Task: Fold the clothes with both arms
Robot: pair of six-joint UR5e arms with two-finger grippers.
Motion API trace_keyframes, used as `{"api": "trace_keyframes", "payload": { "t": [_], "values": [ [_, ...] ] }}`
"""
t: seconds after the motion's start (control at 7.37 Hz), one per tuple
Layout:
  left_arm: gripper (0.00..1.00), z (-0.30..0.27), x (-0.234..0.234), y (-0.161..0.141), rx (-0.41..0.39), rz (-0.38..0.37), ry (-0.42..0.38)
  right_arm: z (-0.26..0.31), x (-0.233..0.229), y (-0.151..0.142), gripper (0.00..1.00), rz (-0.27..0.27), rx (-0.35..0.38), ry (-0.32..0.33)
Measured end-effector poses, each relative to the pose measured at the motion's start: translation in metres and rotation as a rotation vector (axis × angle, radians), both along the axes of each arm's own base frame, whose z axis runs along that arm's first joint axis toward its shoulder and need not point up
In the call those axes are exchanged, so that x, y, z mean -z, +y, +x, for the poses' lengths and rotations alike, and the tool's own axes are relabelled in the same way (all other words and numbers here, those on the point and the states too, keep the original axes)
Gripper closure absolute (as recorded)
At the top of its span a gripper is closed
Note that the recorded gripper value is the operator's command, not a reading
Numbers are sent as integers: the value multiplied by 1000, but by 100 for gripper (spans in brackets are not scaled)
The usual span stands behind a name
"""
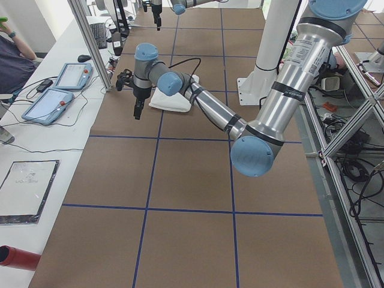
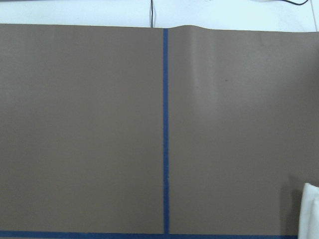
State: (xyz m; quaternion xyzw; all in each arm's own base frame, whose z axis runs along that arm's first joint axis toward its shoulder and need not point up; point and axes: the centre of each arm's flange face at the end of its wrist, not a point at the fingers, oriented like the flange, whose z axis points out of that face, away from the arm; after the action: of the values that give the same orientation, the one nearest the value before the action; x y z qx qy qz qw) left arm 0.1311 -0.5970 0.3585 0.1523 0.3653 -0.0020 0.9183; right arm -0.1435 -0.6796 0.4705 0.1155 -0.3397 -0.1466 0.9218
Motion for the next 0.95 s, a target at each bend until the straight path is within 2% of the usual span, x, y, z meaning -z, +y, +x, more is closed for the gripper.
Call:
{"api": "trace_keyframes", "payload": {
  "t": [0.27, 0.41, 0.68, 0.95],
  "values": [
    [1, -70, -72, 26, -112, 61, -82, 90, -61, 36, 0, -50, 50, 17],
    [1, -99, -104, 41, -137, 59, -107, 122, -87, 66, 0, -78, 62, 27],
    [1, -145, -141, 65, -104, 22, -111, 160, -113, 125, 0, -110, 32, 40],
    [1, -159, -152, 68, -64, 8, -119, 167, -127, 145, 0, -142, 8, 60]
  ]
}}
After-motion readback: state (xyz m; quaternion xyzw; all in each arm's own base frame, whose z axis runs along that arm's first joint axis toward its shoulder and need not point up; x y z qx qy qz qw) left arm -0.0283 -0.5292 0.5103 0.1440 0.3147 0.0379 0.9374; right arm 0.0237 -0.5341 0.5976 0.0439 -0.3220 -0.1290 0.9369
